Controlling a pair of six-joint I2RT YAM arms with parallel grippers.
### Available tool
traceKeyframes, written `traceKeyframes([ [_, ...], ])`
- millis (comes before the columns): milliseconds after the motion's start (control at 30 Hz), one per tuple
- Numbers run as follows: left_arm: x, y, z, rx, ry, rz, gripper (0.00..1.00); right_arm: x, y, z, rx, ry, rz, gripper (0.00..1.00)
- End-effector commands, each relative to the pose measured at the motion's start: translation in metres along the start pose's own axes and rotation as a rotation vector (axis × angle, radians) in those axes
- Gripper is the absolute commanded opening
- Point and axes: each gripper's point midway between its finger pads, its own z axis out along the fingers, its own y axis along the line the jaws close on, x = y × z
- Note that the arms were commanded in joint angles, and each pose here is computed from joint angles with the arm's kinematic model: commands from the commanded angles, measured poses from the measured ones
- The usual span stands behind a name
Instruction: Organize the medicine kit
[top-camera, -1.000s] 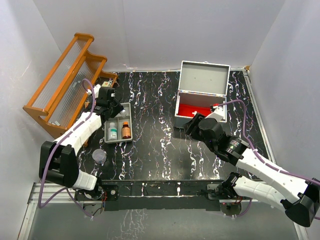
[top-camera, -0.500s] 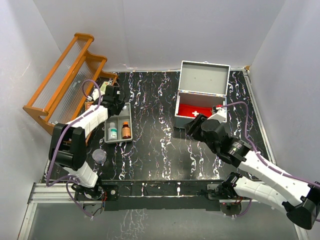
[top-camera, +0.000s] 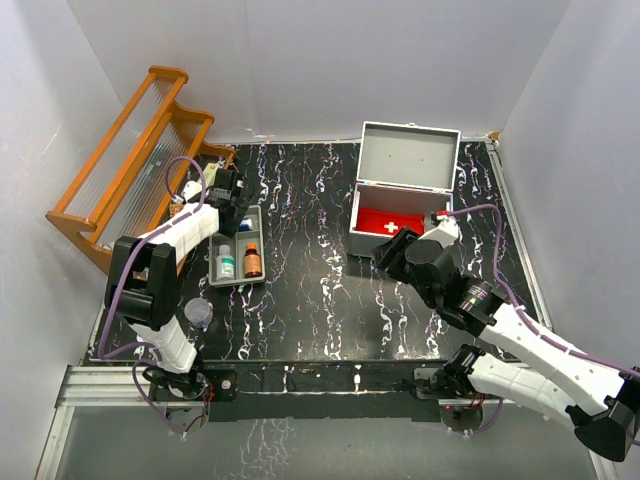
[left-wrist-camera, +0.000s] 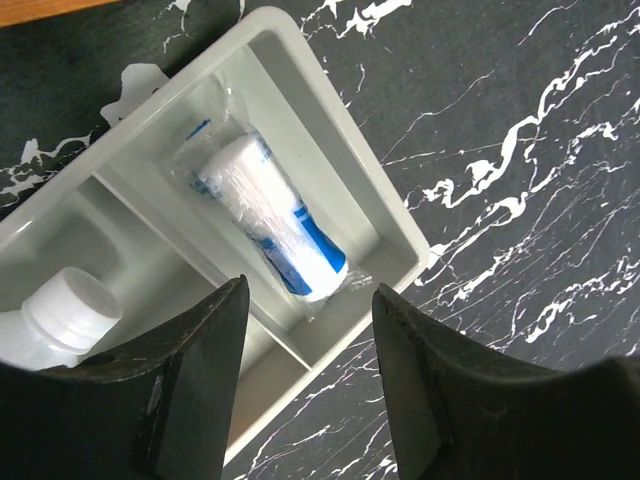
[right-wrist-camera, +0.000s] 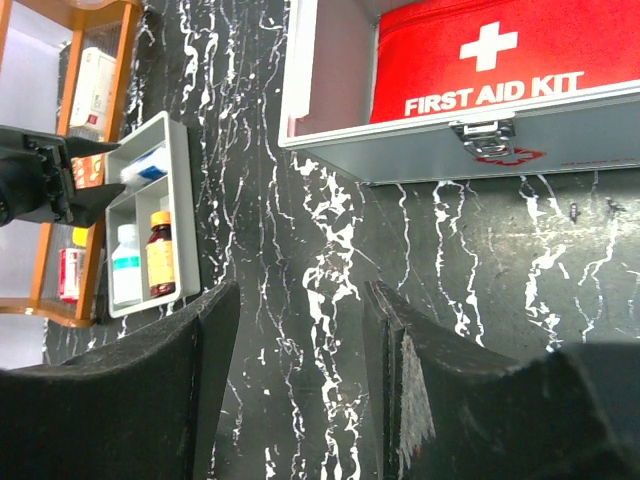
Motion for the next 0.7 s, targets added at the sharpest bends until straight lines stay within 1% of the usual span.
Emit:
traceKeyframes([
  [0, -0.01, 0.0, -0.009, -0.017, -0.005, 0.06, 0.51, -0.024, 0.0, -0.007, 0.024, -0.089, 0.004, 0.5],
  [100, -0.008, -0.002, -0.017, 0.019, 0.024, 0.136, 0.51, -0.035, -0.005, -0.012, 0.045, -0.129, -0.004, 0.51],
  [200, -0.008, -0.008, -0.031, 0.089, 0.054, 0.279, 0.51, -0.045, -0.008, -0.018, 0.057, -0.169, -0.011, 0.52],
  [367, -0.009, 0.005, -0.058, 0.148, 0.092, 0.511, 0.52, -0.053, -0.013, -0.022, 0.084, -0.195, -0.024, 0.52],
  [433, -0.003, 0.013, -0.063, 0.17, 0.123, 0.59, 0.53, -0.054, -0.015, -0.022, 0.096, -0.202, -0.034, 0.52],
  [500, 0.006, 0.024, -0.067, 0.175, 0.182, 0.649, 0.52, -0.056, -0.016, -0.022, 0.106, -0.211, -0.037, 0.53],
  [567, 0.014, 0.037, -0.067, 0.161, 0.229, 0.711, 0.48, -0.057, -0.016, -0.021, 0.111, -0.215, -0.04, 0.53],
  [667, 0.022, 0.055, -0.062, 0.113, 0.281, 0.757, 0.36, -0.058, -0.016, -0.02, 0.121, -0.219, -0.044, 0.52],
])
